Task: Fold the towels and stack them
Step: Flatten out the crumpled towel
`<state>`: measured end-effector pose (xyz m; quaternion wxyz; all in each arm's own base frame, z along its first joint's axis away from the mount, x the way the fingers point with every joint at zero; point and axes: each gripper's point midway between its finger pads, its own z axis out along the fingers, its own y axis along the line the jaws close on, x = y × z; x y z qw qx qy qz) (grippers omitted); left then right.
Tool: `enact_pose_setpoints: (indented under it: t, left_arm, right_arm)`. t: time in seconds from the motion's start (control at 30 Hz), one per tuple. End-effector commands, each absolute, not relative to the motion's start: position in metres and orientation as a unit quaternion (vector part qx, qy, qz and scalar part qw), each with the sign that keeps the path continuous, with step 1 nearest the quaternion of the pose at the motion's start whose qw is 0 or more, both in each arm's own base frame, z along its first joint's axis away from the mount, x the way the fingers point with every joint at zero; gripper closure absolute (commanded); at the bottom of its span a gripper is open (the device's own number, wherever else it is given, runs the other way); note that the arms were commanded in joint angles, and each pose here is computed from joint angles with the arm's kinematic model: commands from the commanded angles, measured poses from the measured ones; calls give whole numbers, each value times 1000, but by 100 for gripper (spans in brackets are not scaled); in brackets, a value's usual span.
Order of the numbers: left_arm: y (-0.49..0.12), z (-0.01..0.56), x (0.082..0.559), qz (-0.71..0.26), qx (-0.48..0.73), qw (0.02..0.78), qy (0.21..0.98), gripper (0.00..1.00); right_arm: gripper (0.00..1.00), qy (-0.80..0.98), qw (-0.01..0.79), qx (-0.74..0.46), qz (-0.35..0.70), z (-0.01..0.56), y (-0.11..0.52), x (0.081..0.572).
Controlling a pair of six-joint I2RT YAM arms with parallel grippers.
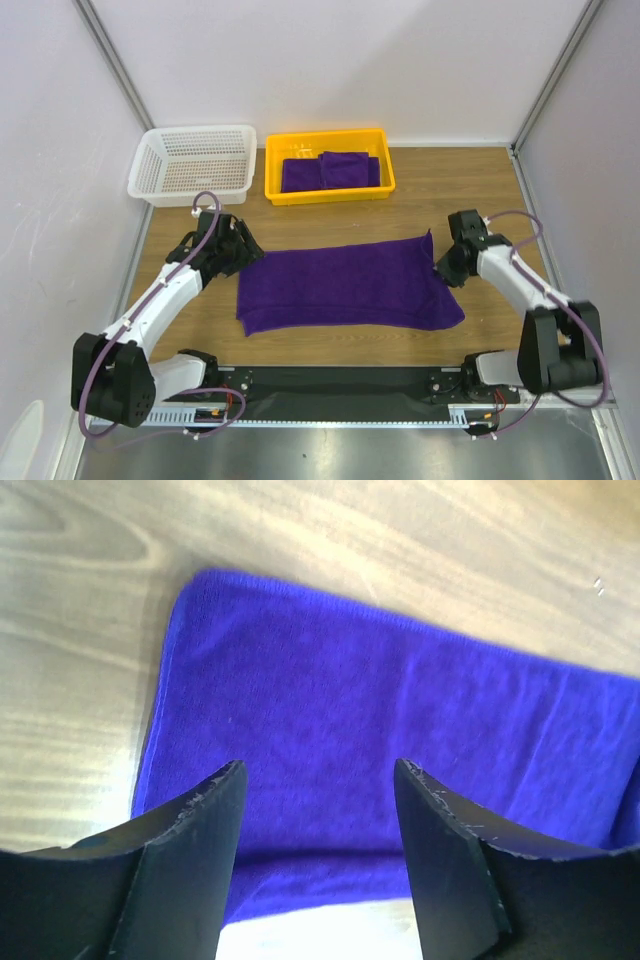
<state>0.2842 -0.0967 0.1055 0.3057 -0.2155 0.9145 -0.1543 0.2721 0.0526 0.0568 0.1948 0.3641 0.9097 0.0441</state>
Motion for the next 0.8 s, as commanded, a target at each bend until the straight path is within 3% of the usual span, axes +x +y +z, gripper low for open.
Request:
enact_pose_setpoints:
  t: [0.0,0.27,0.77]
  left_arm:
    - [-93,112,304,-157,-234,344,896,34]
    - [-98,89,316,-150,-233,320,906,37]
    - [-94,53,319,-121,-243,291,917,41]
  right_arm:
    - [72,879,225,418,48,66,44,261]
    - [91,873,175,453,35,25,42,219]
    - [99,837,164,519,-59,8,10,182]
